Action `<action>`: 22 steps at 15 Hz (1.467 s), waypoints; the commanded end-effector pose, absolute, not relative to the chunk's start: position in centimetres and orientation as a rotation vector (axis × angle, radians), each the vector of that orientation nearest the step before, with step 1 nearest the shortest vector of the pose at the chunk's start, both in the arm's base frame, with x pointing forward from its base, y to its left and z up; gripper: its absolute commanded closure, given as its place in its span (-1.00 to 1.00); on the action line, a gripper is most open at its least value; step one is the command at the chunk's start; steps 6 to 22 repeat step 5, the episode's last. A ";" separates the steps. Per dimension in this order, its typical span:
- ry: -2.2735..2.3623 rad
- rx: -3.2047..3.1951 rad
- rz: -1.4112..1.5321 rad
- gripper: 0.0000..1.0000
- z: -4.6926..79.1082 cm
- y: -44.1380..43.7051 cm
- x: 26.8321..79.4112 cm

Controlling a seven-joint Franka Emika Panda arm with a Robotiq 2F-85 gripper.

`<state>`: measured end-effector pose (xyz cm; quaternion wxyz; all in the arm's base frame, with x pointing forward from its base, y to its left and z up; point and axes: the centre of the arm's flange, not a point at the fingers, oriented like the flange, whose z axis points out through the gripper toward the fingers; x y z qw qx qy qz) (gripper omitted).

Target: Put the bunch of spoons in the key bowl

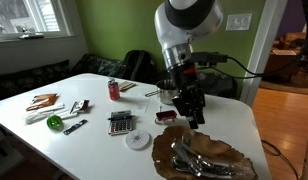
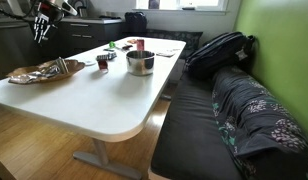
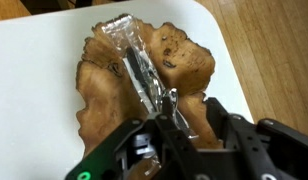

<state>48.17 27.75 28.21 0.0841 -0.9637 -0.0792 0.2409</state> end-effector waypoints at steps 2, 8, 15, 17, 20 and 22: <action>-0.232 -2.868 0.365 -0.62 30.3 28.1 49.8; -0.212 -2.869 0.332 -0.57 30.9 28.5 51.3; -0.212 -2.869 0.332 -0.57 30.9 28.5 51.3; -0.212 -2.869 0.332 -0.57 30.9 28.5 51.3; -0.212 -2.869 0.332 -0.57 30.9 28.5 51.3; -0.212 -2.869 0.332 -0.57 30.9 28.5 51.3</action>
